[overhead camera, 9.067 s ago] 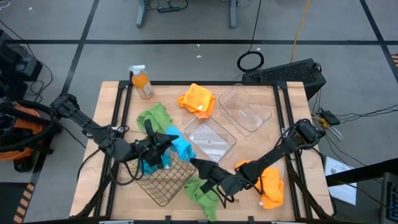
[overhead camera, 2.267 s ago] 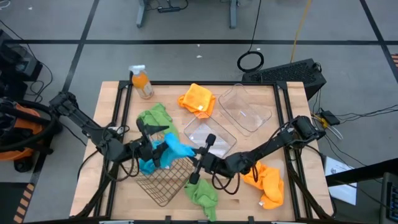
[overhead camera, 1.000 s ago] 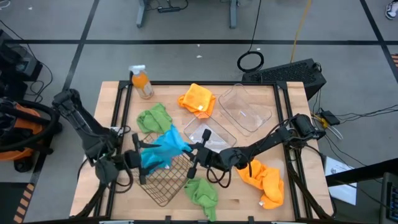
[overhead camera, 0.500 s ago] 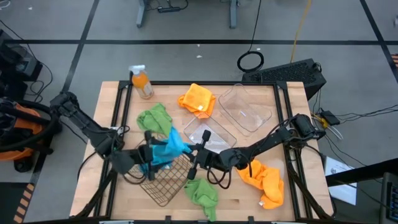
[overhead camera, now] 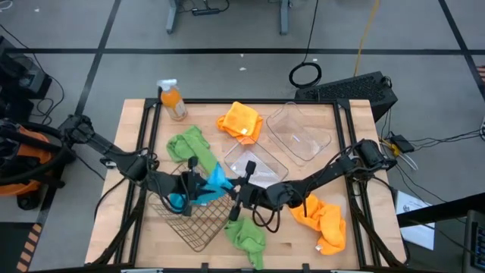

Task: Sort microfiber towel by color & place in baskets
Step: Put the blue microfiber towel into the wire basket

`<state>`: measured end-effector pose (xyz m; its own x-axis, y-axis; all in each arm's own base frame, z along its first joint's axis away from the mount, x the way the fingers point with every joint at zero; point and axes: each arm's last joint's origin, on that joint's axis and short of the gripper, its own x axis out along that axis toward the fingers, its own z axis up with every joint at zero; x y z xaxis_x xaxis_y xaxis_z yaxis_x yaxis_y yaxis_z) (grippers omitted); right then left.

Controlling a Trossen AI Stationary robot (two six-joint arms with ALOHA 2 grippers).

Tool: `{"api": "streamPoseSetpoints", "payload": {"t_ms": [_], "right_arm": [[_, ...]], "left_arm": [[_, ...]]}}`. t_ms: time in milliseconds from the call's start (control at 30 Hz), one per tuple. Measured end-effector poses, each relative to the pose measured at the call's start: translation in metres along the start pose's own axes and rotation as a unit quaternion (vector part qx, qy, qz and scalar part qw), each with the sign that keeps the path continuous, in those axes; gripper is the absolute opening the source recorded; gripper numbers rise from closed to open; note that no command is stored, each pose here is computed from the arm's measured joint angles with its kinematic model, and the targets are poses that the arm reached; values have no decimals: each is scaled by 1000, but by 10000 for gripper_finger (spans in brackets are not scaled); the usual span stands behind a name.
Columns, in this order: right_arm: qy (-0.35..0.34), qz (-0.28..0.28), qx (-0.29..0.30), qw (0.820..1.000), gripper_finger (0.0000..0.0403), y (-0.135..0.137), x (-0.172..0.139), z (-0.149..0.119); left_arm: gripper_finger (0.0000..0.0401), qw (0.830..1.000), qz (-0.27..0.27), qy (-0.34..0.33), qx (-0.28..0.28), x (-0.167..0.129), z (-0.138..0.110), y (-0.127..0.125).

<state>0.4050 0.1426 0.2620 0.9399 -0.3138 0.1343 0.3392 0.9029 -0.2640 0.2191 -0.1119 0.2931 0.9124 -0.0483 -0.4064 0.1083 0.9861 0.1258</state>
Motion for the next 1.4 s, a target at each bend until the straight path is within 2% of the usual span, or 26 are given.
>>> {"api": "streamPoseSetpoints", "payload": {"t_ms": [33,100,233,333,500,633,733,867,1067,1167,1400], "right_arm": [[1,4,-2,1000,23,1,-1,0],[1,19,-5,1000,33,4,-3,0],[0,25,9,1000,75,9,-7,2],[6,31,20,999,116,14,-11,2],[47,47,36,997,174,20,-16,-4],[99,63,22,993,199,21,-21,-9],[150,80,5,985,205,21,-29,-12],[190,90,13,978,204,16,-42,-5],[197,100,21,975,197,15,-53,6],[191,101,15,976,193,16,-53,8],[195,97,7,976,178,12,-50,5]], "left_arm": [[33,1000,-13,1,-1,0,0,0],[18,1000,-31,2,-4,0,0,-1],[29,999,-40,8,-2,-1,-1,-2],[22,999,-48,22,-14,-2,-4,-2],[14,991,-77,80,-69,-5,-14,-6],[16,983,-77,124,-112,-8,-25,-12],[16,976,-78,149,-143,-10,-34,-18],[17,968,-68,164,-175,-12,-49,-27],[17,958,-27,183,-218,-8,-79,-30],[17,955,-28,173,-241,-4,-87,-31],[18,954,-34,152,-257,0,-95,-32]]}}
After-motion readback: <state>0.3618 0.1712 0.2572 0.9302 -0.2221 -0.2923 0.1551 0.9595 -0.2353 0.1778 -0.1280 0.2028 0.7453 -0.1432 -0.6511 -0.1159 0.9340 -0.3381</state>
